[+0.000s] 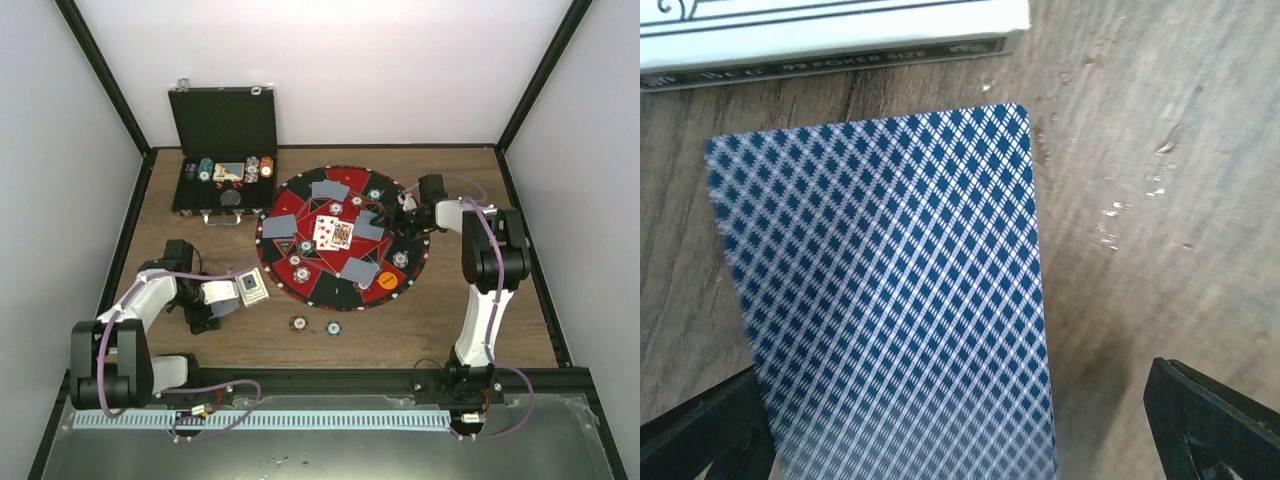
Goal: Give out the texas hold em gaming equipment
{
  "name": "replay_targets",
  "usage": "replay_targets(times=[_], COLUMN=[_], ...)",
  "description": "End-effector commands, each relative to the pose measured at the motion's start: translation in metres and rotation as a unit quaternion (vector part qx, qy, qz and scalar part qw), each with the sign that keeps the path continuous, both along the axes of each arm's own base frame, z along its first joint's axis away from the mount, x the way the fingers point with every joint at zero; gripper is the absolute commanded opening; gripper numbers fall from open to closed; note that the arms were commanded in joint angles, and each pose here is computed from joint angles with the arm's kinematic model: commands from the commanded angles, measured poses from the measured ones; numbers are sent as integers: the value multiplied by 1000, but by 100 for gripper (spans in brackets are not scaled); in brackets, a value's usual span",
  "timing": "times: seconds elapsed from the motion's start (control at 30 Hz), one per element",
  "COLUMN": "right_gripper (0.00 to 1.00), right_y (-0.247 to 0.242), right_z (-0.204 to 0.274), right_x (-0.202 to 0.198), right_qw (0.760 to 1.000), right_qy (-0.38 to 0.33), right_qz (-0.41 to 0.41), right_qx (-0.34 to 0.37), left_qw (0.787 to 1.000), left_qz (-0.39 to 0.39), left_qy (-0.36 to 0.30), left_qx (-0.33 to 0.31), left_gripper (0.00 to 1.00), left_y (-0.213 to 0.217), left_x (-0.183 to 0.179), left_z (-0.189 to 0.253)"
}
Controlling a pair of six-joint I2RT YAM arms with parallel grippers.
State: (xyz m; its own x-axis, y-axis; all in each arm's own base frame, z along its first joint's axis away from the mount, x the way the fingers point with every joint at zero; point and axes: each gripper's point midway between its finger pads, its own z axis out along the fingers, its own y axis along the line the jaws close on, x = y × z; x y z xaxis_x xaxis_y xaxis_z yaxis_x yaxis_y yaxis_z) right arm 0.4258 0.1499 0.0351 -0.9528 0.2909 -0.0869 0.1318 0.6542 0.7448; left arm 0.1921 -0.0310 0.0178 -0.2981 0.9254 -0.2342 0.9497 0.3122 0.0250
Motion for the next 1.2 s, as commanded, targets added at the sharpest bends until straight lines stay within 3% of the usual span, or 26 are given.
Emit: replay_targets(times=[0.0,0.23,0.4,0.5,0.6,0.67,0.73,0.87,0.97,1.17], right_gripper=[61,99,100,100,100,100,100,100,100,100], right_y=[-17,-36,-51,-70,-95,-106,-123,-150,-171,-170], right_z=[26,80,112,127,144,161,185,187,169,155], right_x=[9,0,-14,-22,-35,-51,-77,-117,-127,-115], right_qw=[998,991,980,962,926,885,825,735,713,700], right_qy=[-25,-78,-127,-171,-246,-341,-437,-532,-516,-526], right_qz=[-13,-40,-69,-117,-182,-220,-273,-320,-353,-331], right_qx=[-48,-105,-140,-180,-219,-230,-234,-273,-316,-351], left_qw=[1000,997,979,949,903,865,830,770,739,697], left_qz=[-6,17,95,172,243,293,327,356,371,388], left_qy=[4,-48,-106,-156,-202,-243,-286,-368,-405,-437], left_qx=[-22,-66,-144,-214,-290,-326,-350,-381,-389,-416], left_gripper=[100,100,100,100,100,100,100,100,100,100], left_y=[-7,-20,-37,-45,-50,-44,-35,-19,-9,-1], left_x=[-8,10,51,89,120,136,146,154,155,160], left_z=[25,82,132,156,173,179,176,169,158,148])
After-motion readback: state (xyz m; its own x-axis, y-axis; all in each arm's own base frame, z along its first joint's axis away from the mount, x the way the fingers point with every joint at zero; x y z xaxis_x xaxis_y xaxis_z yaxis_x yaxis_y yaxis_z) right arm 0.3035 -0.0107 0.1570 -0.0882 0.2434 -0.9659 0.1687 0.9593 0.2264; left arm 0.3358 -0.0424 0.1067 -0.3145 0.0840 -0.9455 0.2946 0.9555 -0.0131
